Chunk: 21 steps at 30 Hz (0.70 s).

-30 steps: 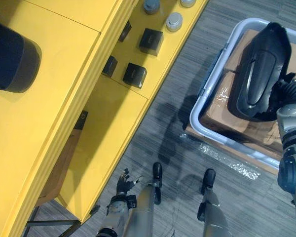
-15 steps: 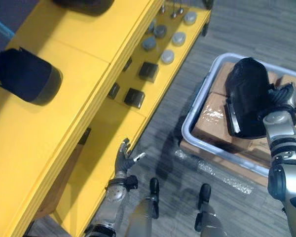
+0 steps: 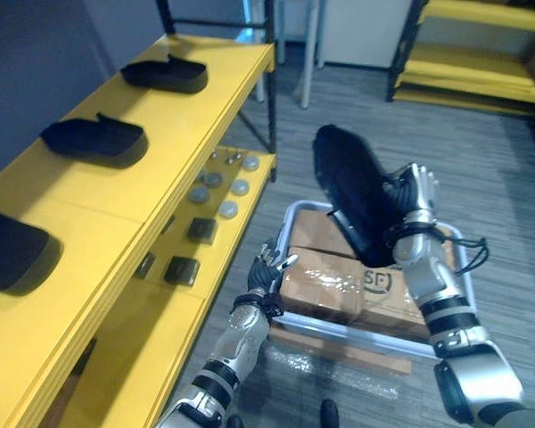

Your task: Walk over and take plastic housings, then place them on the shelf

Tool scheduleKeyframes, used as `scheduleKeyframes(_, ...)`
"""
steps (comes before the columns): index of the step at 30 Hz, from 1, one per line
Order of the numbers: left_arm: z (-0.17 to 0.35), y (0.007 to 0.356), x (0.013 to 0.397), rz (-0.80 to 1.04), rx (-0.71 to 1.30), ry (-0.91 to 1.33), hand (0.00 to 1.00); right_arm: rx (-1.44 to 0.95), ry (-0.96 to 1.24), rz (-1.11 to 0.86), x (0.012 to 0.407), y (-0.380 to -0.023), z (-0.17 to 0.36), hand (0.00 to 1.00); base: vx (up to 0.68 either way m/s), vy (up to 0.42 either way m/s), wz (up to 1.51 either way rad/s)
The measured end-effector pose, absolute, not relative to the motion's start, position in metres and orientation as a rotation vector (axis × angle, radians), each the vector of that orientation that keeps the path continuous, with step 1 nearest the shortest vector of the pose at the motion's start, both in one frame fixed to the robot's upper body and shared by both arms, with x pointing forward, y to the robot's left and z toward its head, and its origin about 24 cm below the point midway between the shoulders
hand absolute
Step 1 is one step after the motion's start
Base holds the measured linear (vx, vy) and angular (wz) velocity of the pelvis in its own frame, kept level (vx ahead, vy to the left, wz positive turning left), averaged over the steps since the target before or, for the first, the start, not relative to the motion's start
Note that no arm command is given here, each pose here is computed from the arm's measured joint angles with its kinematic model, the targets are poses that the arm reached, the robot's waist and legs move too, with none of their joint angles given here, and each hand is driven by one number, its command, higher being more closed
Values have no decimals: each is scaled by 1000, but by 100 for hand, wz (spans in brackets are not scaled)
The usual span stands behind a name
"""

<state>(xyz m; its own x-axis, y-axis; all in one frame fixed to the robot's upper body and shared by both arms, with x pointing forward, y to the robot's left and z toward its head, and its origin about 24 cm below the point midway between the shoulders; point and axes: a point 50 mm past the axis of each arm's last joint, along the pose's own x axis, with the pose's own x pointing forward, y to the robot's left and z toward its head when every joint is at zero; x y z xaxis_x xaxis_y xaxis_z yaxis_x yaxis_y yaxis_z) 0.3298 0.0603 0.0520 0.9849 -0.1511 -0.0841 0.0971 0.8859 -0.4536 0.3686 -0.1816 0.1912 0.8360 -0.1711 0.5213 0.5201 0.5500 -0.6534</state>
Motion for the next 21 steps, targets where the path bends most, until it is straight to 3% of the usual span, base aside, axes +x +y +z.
scheduleKeyframes(12,41,41,329,-92,-638,258,0,-702,-491,-128,317,-88,137,100,-17,9,-11)
scheduleKeyframes(13,41,41,329,-74,-655,263,100,-680,-491,-111,315,-85,135,100,6,10,4)
scheduleKeyframes(21,48,53,333,47,-767,199,100,-536,-489,-75,295,-83,123,100,-1,1,0)
